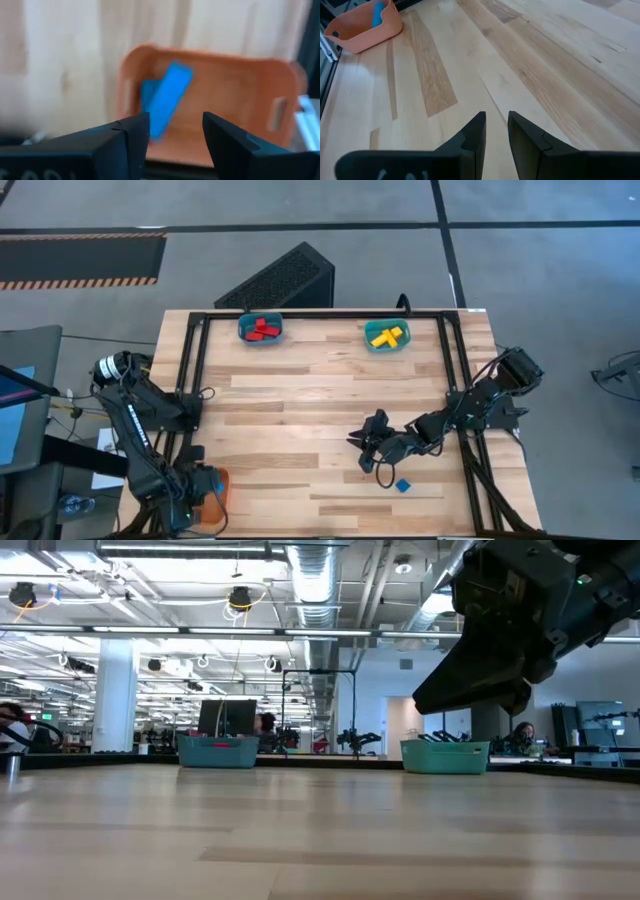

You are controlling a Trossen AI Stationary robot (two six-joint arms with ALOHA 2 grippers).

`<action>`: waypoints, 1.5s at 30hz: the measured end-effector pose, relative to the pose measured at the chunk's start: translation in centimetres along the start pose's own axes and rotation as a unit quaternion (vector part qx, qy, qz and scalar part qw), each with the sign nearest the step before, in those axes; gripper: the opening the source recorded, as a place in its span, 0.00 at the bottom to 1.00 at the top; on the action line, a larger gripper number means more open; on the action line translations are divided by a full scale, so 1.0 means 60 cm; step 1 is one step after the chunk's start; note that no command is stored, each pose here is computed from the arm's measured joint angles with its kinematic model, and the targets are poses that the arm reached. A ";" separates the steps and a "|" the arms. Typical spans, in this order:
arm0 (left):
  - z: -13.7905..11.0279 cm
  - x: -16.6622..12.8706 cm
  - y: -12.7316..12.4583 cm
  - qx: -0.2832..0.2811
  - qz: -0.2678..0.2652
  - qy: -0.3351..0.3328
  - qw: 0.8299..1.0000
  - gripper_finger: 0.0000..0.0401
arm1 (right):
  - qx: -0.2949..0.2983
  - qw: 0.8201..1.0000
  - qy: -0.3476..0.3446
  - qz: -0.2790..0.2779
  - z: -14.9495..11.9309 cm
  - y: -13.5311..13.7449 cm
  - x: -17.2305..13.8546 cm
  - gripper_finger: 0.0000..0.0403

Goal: Sort & place blocks by color
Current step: Put the left blue block into the orange bin, then put the blue block into the orange bin

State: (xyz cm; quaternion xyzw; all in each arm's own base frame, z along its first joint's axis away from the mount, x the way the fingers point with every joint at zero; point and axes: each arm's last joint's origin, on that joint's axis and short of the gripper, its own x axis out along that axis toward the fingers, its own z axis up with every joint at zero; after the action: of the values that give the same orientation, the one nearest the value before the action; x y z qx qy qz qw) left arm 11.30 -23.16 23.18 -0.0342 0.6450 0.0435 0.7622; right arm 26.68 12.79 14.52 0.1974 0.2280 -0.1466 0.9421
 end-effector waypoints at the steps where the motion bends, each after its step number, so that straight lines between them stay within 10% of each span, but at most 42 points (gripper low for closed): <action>1: -0.002 0.000 0.004 -0.005 0.011 0.010 1.000 0.43 | 0.000 1.000 0.000 0.000 0.000 0.000 0.000 0.25; 12: 0.038 0.003 0.021 0.030 0.077 -0.121 0.989 0.49 | -0.028 0.993 0.109 0.020 -0.009 -0.007 -0.013 0.25; 27: 0.117 0.059 0.079 0.042 0.212 -0.263 0.940 0.49 | -0.057 0.949 0.284 -0.127 0.017 0.012 -0.143 0.25; 34: 0.154 0.139 0.099 0.047 0.106 -0.322 0.940 0.49 | -0.004 0.936 0.301 -0.184 -0.003 0.008 -0.178 0.25; 45: 0.256 0.151 0.138 0.003 -0.029 -0.504 0.863 0.49 | 0.170 0.876 0.440 -0.105 -0.037 0.058 -0.209 0.29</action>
State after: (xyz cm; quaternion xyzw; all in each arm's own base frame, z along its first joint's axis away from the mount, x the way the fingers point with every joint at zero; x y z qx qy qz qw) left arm 26.92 -13.09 16.82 -0.0241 0.1717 0.0307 0.9844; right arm 16.47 19.16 19.89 0.3735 0.6098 -0.1791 0.6757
